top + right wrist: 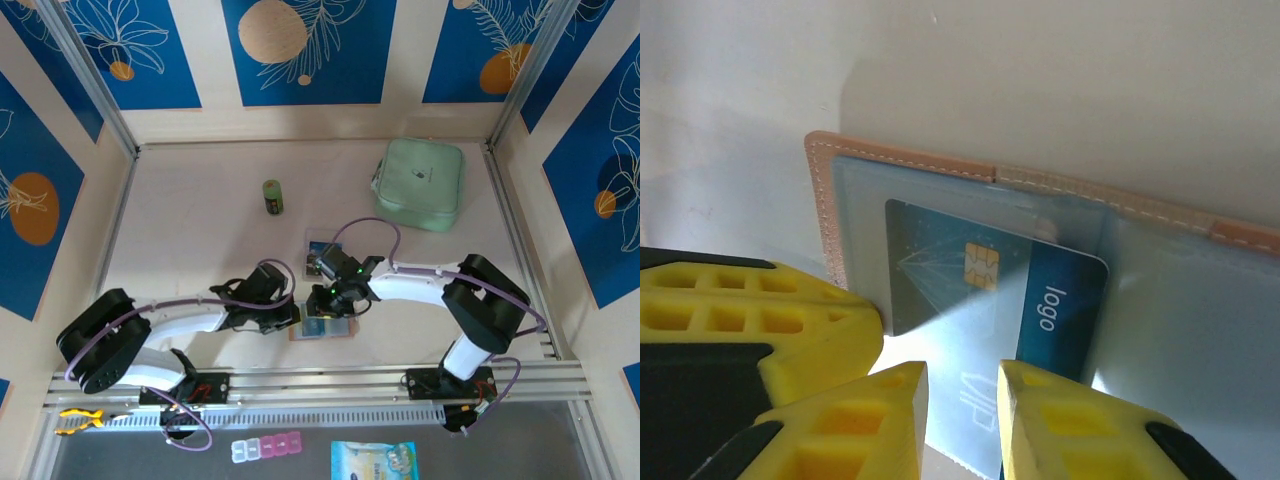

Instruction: Take the credit cards out of the card holder

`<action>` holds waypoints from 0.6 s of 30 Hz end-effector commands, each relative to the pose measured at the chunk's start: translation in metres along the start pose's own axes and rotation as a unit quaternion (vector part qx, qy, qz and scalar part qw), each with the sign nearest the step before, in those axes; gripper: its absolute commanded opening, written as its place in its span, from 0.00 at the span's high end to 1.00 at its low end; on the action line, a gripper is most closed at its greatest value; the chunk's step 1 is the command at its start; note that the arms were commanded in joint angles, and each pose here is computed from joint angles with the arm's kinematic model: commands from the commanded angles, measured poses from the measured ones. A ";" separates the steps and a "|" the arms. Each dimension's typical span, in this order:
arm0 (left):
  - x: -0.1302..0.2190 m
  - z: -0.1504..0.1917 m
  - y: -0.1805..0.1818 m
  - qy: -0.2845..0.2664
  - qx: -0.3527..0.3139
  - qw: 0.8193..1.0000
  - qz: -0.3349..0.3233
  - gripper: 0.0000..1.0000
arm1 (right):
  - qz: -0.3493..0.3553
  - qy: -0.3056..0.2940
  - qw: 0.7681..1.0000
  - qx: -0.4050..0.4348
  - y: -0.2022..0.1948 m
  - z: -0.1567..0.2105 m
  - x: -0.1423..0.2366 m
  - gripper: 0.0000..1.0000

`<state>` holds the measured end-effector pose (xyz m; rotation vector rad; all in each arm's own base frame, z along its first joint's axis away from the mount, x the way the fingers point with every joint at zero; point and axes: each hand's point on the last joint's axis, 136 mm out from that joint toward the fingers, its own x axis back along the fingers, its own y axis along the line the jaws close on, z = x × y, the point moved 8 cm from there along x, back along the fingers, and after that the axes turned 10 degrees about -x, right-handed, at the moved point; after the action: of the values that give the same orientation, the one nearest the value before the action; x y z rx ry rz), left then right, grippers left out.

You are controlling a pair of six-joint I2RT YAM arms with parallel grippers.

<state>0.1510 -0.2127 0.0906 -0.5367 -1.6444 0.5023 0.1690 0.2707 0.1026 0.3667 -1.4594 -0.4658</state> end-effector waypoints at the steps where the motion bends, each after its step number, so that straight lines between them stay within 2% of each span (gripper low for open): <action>1: -0.001 0.008 0.009 0.006 -0.003 1.000 -0.013 0.98 | 0.005 0.022 1.000 -0.011 -0.006 0.005 -0.007 0.73; 11: 0.000 0.008 0.009 0.005 -0.003 1.000 -0.013 0.98 | 0.054 0.005 0.998 -0.012 -0.017 0.005 -0.002 0.73; 18: 0.003 0.004 0.002 0.002 -0.008 1.000 -0.006 0.98 | 0.028 -0.006 1.000 0.013 -0.006 0.004 0.007 0.73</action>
<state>0.1499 -0.2115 0.0900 -0.5452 -1.6500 0.5078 0.1669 0.2647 0.0985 0.3330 -1.4661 -0.4307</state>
